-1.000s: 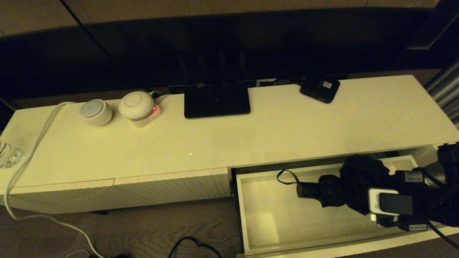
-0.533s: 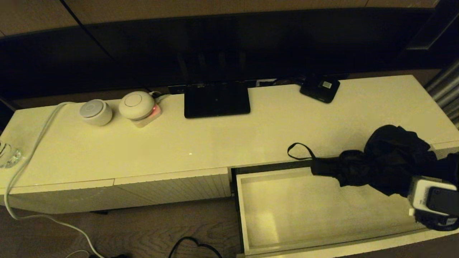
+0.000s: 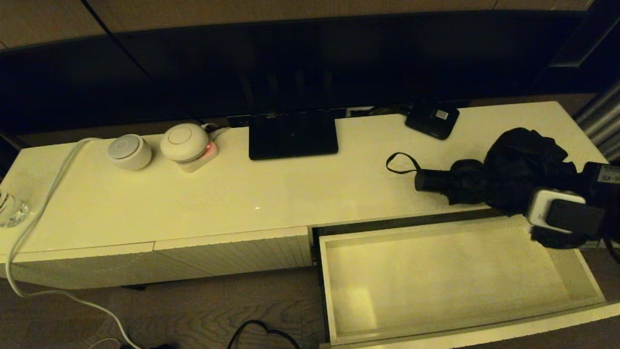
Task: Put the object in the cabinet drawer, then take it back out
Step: Take the umbrella out of the drawer and put it on the table
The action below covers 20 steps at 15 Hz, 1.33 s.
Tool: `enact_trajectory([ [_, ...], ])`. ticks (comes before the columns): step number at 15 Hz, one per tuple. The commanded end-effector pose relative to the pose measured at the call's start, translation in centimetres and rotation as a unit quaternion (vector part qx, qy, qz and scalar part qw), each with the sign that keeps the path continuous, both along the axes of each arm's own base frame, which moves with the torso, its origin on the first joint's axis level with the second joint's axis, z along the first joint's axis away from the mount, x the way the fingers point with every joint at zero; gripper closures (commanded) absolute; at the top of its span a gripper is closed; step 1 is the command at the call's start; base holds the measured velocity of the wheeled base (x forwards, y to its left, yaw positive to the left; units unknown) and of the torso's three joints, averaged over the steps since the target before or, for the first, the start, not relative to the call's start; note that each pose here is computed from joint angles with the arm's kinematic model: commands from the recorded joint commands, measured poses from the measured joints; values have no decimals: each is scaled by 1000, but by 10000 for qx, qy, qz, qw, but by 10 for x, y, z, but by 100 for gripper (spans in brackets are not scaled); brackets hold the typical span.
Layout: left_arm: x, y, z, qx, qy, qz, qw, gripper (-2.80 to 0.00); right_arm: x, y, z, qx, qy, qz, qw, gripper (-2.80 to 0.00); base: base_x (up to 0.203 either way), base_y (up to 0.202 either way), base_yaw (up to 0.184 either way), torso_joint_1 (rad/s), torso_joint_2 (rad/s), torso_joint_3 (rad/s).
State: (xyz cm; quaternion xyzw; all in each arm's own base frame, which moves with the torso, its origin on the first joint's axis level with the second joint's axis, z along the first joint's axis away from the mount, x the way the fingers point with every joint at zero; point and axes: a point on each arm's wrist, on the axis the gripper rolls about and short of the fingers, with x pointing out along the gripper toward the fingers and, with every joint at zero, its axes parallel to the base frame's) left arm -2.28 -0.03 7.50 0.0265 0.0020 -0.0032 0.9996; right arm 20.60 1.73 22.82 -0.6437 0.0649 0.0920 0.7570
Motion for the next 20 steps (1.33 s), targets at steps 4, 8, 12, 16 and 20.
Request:
enact_trajectory([
  [4, 0, 0, -1, 3, 17, 1, 10000, 0, 69, -4, -17, -365, -82, -55, 9993, 0, 0, 0, 0, 0, 0, 0],
  [8, 0, 0, -1, 3, 17, 1, 10000, 0, 88, -2, -23, -404, -358, -40, 9985, 0, 0, 0, 0, 0, 0, 0],
  [12, 0, 0, -1, -5, 17, 1, 10000, 0, 86, -3, -20, -415, -363, -84, 9984, -280, 0, 0, 0, 0, 0, 0],
  [16, 0, 0, -1, 3, 17, 1, 10000, 0, 81, -1, -14, -373, -500, -60, 9980, -280, 0, 0, 0, 0, 0, 0],
  [20, 0, 0, -1, 3, 17, 1, 10000, 0, 40, -2, 18, -315, -935, -52, 9951, -280, 0, 0, 0, 0, 0, 0],
])
